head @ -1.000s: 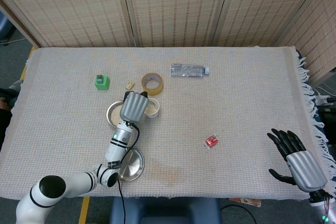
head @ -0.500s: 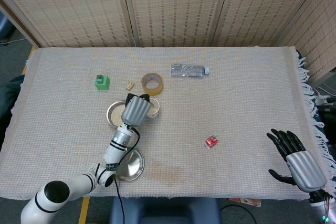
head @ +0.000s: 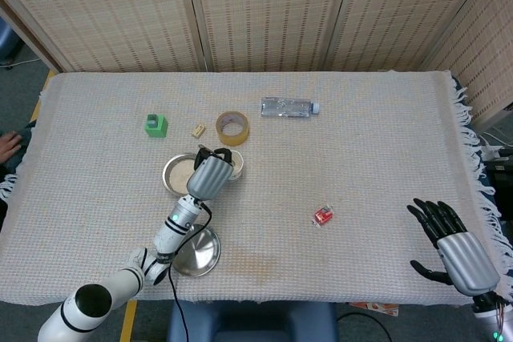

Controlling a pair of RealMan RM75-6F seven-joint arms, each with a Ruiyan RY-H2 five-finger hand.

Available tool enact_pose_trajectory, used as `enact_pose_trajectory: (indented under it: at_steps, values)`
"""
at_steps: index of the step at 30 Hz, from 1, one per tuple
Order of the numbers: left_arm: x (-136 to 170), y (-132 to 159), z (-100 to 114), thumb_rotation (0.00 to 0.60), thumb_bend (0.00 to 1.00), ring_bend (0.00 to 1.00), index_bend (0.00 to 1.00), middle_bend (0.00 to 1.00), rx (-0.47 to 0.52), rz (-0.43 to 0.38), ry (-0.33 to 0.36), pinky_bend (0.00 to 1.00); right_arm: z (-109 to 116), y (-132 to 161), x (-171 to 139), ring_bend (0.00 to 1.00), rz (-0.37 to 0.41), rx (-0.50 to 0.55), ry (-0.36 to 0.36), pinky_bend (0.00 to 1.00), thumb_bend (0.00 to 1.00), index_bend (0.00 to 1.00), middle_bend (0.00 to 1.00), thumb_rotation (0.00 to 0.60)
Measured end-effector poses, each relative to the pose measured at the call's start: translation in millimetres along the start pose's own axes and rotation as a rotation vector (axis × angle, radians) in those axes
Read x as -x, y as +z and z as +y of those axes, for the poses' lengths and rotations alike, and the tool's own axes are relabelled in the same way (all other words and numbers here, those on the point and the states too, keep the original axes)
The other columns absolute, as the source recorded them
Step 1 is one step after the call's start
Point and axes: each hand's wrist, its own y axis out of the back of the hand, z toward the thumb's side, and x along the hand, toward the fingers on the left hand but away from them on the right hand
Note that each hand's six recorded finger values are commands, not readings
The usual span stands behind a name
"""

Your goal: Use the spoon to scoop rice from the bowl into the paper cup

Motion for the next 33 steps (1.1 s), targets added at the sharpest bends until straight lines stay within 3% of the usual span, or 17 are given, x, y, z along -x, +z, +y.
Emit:
enact_pose_trajectory:
  at_steps: [15, 28, 33]
  values:
    - [1, 6, 7, 0.6, 0.4, 1.0, 0.65, 1.0, -0.082, -0.027, 0.095, 1.0, -1, 1, 0, 0.0, 0.006, 0.007, 0.014, 0.0, 0.09, 0.0, 0.0, 0.6]
    - [-3, -9, -2, 0.6, 0.4, 1.0, 0.65, 1.0, -0.017, 0.036, 0.046, 1.0, -1, 0, 0, 0.0, 0.007, 0.007, 0.014, 0.0, 0.09, 0.0, 0.0, 0.6]
    - [-4, -17, -6, 0.6, 0.4, 1.0, 0.65, 1.0, 0.112, 0.083, -0.001, 1.0, 0, 1, -1, 0.0, 0.01, 0.006, 0.011, 0.0, 0.09, 0.0, 0.0, 0.6]
